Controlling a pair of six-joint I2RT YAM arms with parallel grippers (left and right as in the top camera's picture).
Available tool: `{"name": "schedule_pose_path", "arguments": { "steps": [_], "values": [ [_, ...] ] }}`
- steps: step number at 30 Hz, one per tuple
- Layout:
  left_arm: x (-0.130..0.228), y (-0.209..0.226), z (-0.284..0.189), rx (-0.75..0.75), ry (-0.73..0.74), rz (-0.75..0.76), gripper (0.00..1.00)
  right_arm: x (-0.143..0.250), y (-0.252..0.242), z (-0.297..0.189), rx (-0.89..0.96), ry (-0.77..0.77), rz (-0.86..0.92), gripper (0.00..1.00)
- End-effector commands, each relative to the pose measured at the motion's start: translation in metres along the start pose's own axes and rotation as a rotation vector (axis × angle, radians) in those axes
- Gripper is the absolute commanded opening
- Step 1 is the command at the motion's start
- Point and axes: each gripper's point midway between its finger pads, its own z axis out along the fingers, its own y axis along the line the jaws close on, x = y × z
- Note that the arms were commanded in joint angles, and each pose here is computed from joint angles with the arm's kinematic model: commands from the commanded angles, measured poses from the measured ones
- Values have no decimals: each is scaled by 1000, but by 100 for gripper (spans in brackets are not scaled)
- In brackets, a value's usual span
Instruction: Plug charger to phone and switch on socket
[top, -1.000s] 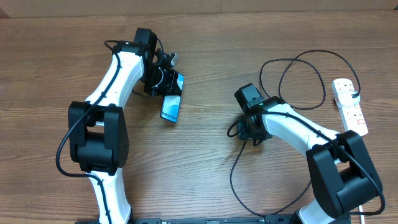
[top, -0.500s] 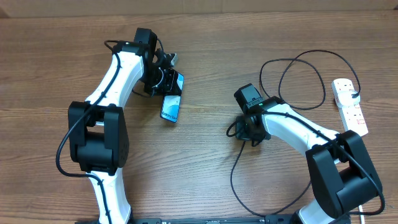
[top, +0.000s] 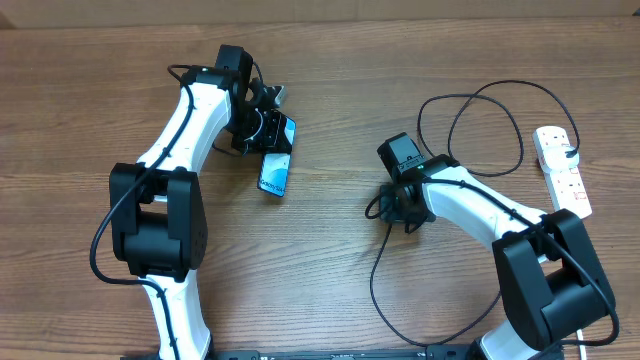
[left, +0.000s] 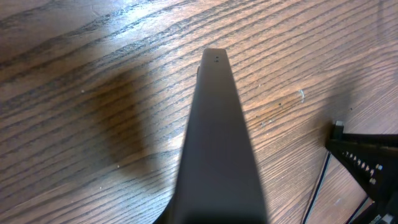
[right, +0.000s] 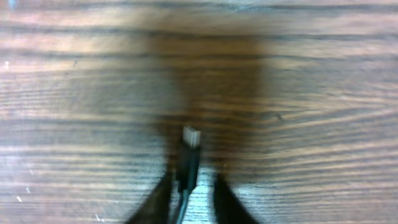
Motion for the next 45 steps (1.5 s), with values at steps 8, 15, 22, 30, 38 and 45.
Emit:
{"name": "schedule_pose_path", "arguments": {
  "steps": [8,15,22,30,38,45],
  "values": [
    [0,-9,-4,22,-10,-1,4,-5,-10,10,33,-7,9,23],
    [0,-9,-4,22,-11,-1,4,-4,-10,10,34,-6,8,4],
    [0,-9,-4,22,-11,0,4,-9,-6,6,23,-13,-38,4],
    [-4,-62,-15,343,-37,68,4,-3,73,-45,-477,123,-205,4],
    [-27,-126,-86,927,-161,145,4,-8,114,-130,-1130,106,-324,4],
    [-34,-138,-103,1032,-156,152,4,-6,119,-170,-1386,24,-438,4]
  ]
}}
